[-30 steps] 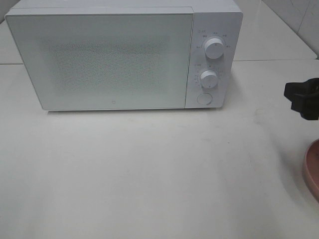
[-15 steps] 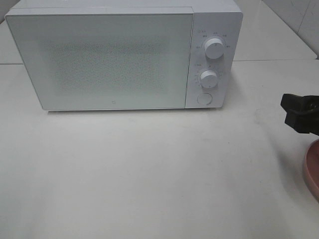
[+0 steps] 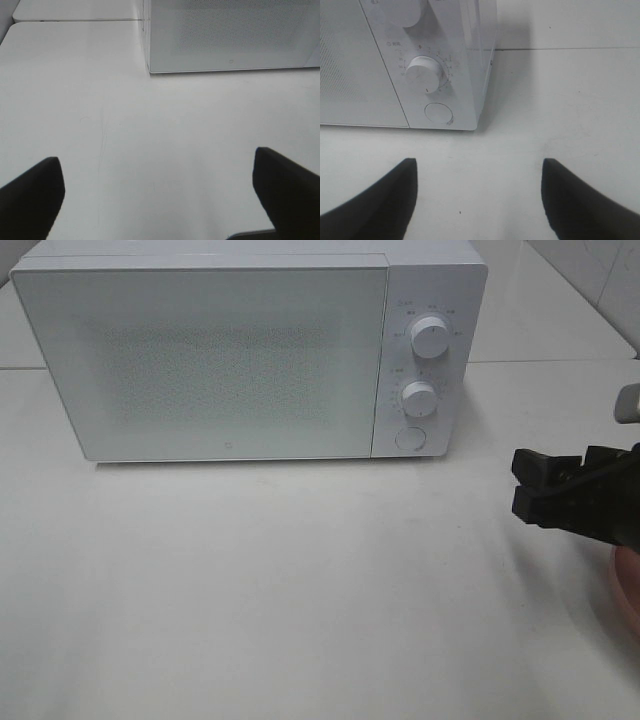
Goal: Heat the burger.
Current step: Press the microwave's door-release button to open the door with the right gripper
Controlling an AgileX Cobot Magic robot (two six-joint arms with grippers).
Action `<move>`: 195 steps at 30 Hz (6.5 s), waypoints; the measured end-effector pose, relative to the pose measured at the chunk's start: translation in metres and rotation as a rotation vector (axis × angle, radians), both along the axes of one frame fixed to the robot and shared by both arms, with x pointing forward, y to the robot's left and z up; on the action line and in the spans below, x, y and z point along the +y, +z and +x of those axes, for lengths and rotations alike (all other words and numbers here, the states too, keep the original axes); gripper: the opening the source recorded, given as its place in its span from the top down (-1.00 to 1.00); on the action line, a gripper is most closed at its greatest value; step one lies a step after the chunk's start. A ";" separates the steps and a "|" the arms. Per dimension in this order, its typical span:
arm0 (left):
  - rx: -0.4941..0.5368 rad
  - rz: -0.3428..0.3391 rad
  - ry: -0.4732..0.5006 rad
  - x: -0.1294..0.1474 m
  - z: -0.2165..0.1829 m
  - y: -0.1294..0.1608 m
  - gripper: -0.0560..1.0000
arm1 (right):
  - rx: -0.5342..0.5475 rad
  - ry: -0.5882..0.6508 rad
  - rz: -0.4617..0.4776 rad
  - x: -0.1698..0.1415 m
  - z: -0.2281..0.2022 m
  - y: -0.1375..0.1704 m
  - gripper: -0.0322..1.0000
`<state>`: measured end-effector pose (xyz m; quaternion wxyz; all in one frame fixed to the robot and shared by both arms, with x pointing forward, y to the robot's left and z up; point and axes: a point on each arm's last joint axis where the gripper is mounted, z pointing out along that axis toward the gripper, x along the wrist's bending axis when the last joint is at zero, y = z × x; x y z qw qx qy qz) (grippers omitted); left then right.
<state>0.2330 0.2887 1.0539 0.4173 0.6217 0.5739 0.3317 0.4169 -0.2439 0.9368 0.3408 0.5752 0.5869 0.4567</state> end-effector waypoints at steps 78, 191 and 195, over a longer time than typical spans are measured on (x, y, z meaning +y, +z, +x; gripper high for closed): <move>0.000 0.000 0.000 0.000 0.000 0.000 -0.88 | 0.150 -0.617 1.267 0.079 0.025 -0.037 0.92; 0.000 0.000 0.000 0.000 0.000 0.000 -0.88 | 0.085 -0.764 1.372 0.113 0.168 -0.094 0.92; 0.000 0.000 0.000 0.000 0.000 0.000 -0.88 | 0.106 -0.760 1.364 0.112 0.167 -0.093 0.92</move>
